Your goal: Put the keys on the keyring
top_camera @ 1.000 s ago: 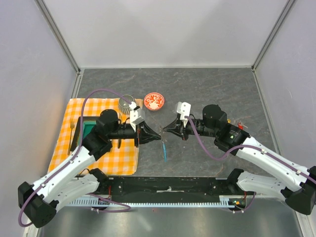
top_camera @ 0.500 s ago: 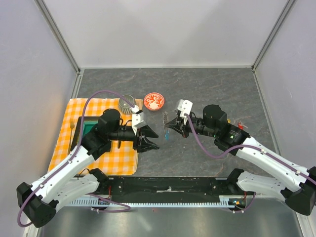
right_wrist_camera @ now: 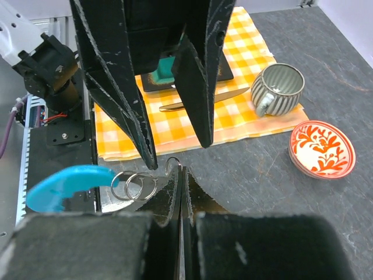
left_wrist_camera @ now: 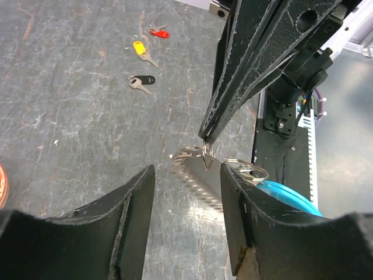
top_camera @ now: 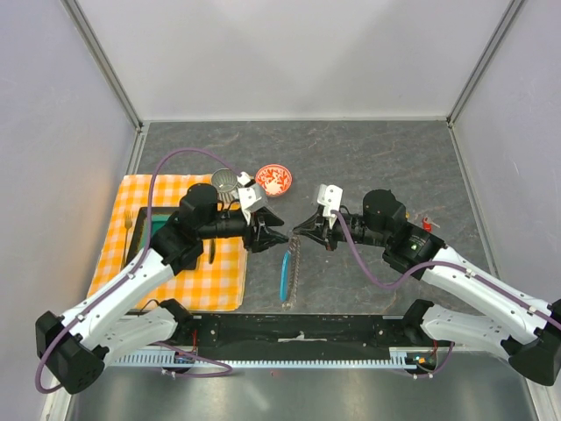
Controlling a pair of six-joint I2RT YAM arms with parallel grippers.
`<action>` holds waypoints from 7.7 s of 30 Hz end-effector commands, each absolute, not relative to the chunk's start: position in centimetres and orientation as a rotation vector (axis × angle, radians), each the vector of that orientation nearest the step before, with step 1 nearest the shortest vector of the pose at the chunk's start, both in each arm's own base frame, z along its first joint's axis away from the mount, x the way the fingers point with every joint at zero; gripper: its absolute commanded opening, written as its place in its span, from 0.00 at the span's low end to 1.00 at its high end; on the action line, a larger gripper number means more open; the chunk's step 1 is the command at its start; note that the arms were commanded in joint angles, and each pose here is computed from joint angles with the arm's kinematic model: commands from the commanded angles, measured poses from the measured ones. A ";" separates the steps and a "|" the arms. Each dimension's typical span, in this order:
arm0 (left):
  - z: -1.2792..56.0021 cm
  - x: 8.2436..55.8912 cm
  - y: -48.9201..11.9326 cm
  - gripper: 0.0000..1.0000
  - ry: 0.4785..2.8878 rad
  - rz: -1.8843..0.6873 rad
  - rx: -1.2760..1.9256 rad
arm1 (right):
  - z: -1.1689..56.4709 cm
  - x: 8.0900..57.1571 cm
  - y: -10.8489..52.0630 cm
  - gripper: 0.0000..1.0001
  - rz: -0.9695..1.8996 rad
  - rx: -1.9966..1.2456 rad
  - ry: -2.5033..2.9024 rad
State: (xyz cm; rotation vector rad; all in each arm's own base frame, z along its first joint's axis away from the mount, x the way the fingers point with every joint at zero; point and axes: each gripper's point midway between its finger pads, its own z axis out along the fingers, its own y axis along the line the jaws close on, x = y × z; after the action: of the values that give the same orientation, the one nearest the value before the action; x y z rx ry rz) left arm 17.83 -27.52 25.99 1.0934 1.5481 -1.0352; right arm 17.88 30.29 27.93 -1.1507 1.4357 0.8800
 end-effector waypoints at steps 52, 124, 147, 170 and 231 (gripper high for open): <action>22.8 18.2 -28.5 0.02 1.688 -1.034 1.354 | 22.2 17.9 31.8 0.34 0.927 -1.250 1.509; 21.3 17.8 -25.9 0.35 1.447 -1.113 0.640 | 19.2 17.1 32.1 0.00 1.097 -1.151 1.440; 21.1 14.7 -29.0 0.34 1.252 -1.299 0.934 | 19.7 17.3 31.8 0.00 1.101 -1.124 1.423; 21.4 14.2 -29.6 0.02 1.229 -1.344 0.973 | 19.5 17.3 31.2 0.00 1.111 -1.088 1.454; 15.0 15.4 -29.3 0.02 1.610 -0.888 1.593 | 9.2 31.5 7.9 0.54 -0.018 0.085 2.304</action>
State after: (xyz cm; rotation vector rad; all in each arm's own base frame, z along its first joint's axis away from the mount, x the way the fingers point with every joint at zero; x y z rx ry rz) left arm 14.93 -28.68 13.59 1.5661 1.6835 -0.9092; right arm 28.95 8.53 8.09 0.0527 2.3561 0.0161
